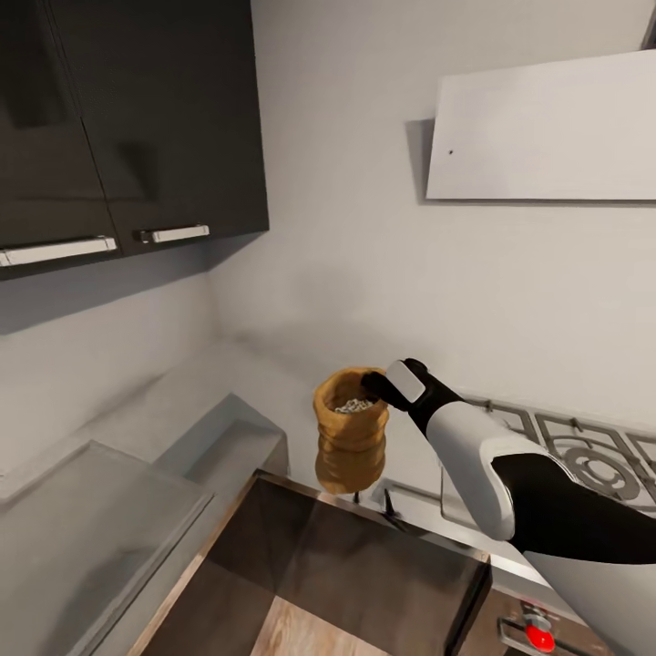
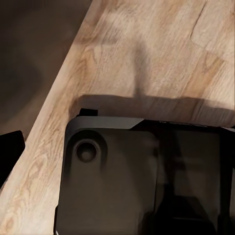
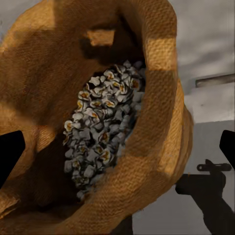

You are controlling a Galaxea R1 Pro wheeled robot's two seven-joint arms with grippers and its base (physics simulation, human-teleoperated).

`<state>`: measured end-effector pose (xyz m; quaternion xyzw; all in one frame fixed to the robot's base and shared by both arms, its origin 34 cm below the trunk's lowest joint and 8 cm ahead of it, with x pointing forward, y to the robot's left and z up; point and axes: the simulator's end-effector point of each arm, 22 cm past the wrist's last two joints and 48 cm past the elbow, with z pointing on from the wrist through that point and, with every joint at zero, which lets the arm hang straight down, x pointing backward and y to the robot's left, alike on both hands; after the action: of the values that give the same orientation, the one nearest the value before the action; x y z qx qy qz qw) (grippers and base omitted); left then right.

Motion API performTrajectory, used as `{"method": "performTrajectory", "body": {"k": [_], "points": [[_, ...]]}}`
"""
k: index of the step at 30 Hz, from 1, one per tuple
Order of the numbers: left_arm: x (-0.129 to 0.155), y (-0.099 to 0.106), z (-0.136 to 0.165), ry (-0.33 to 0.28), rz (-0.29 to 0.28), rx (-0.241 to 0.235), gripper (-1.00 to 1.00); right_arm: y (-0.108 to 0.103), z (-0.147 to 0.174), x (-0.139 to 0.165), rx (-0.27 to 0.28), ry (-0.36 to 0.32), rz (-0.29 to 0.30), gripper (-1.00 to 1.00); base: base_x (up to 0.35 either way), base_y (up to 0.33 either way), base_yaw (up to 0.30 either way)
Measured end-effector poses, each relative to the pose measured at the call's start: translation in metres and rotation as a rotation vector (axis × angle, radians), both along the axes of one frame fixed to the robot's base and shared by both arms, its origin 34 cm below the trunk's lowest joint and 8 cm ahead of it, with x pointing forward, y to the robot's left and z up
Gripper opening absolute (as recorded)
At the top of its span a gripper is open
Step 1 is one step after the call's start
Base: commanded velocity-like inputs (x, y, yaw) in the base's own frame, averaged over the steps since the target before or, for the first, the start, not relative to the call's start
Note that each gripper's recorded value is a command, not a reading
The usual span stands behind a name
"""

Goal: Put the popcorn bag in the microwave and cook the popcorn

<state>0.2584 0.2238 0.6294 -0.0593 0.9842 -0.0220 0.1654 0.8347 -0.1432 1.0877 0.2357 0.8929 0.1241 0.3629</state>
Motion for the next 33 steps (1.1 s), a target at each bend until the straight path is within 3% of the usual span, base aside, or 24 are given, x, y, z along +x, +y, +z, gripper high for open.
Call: {"method": "performTrajectory", "body": {"k": [21, 33], "points": [[0.000, 0.001, 0.000, 0.001, 0.006, 0.001, 1.00, -0.001, -0.004, -0.001, -0.001, 0.002, -0.009, 1.00, 0.012, 0.027, -0.076], [-0.001, 0.004, 0.000, 0.002, 0.006, 0.004, 1.00, -0.011, -0.028, -0.009, -0.002, 0.002, -0.069, 1.00, 0.000, 0.000, 0.000]]}}
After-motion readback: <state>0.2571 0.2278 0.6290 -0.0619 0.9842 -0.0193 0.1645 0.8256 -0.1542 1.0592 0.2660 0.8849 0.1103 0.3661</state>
